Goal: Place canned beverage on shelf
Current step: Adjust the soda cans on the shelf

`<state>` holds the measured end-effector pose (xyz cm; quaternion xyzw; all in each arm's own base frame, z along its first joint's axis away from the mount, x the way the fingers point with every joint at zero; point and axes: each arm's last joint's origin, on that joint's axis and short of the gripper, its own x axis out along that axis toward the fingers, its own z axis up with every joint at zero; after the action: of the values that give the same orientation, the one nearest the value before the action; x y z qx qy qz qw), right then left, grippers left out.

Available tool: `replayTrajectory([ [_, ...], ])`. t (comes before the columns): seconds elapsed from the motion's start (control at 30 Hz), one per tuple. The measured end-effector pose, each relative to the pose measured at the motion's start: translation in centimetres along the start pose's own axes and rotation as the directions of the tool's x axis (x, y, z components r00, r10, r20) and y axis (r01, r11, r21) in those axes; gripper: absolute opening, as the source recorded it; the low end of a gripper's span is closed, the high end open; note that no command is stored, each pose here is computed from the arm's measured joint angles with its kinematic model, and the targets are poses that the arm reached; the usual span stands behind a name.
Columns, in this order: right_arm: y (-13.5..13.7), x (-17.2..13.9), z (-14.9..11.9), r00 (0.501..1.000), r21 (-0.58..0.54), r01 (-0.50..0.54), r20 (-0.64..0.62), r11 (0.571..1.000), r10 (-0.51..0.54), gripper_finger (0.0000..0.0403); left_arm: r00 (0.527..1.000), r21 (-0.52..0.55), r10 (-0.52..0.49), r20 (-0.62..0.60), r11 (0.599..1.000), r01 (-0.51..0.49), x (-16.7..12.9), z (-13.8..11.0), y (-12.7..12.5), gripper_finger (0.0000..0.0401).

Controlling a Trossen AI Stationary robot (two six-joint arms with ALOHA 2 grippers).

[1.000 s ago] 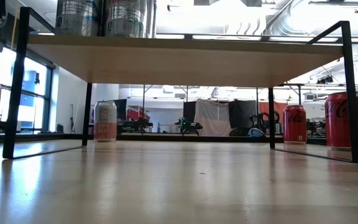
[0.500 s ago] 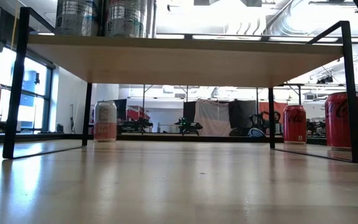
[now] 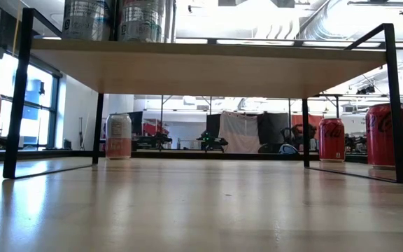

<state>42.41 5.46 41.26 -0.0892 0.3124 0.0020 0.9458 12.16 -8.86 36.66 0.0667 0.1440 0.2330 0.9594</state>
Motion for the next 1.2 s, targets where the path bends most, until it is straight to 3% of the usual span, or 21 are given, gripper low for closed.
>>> replayTrajectory([
  [0.17,-0.4,0.1,0.5,0.997,0.012,0.054,0.045,0.998,-0.055,0.025,1.0,-0.013,-0.004,0.004,1.0,0.004,0.0,0.1,-0.2,0.0294],
  [0.27,-0.9,-0.1,0.1,0.996,-0.012,0.094,0.012,0.996,-0.094,0.025,1.0,-0.014,-0.01,0.014,1.0,0.01,0.0,0.3,-0.3,0.0294],
  [0.67,-1.9,0.1,-0.4,0.993,0.016,0.113,-0.037,0.993,-0.113,0.025,1.0,0.015,0.023,-0.003,1.0,-0.023,0.9,0.3,-0.9,0.0294],
  [0.9,-3.6,0.2,-0.6,0.956,0.014,0.288,-0.057,0.958,-0.287,0.025,0.999,0.011,0.032,-0.003,0.999,-0.032,1.2,0.3,-1.3,0.0294],
  [1.2,-5.3,0.4,-0.9,0.967,0.037,0.249,-0.066,0.968,-0.246,0.025,1.0,0.014,0.01,-0.017,1.0,-0.01,1.2,0.3,-1.4,0.0294],
])
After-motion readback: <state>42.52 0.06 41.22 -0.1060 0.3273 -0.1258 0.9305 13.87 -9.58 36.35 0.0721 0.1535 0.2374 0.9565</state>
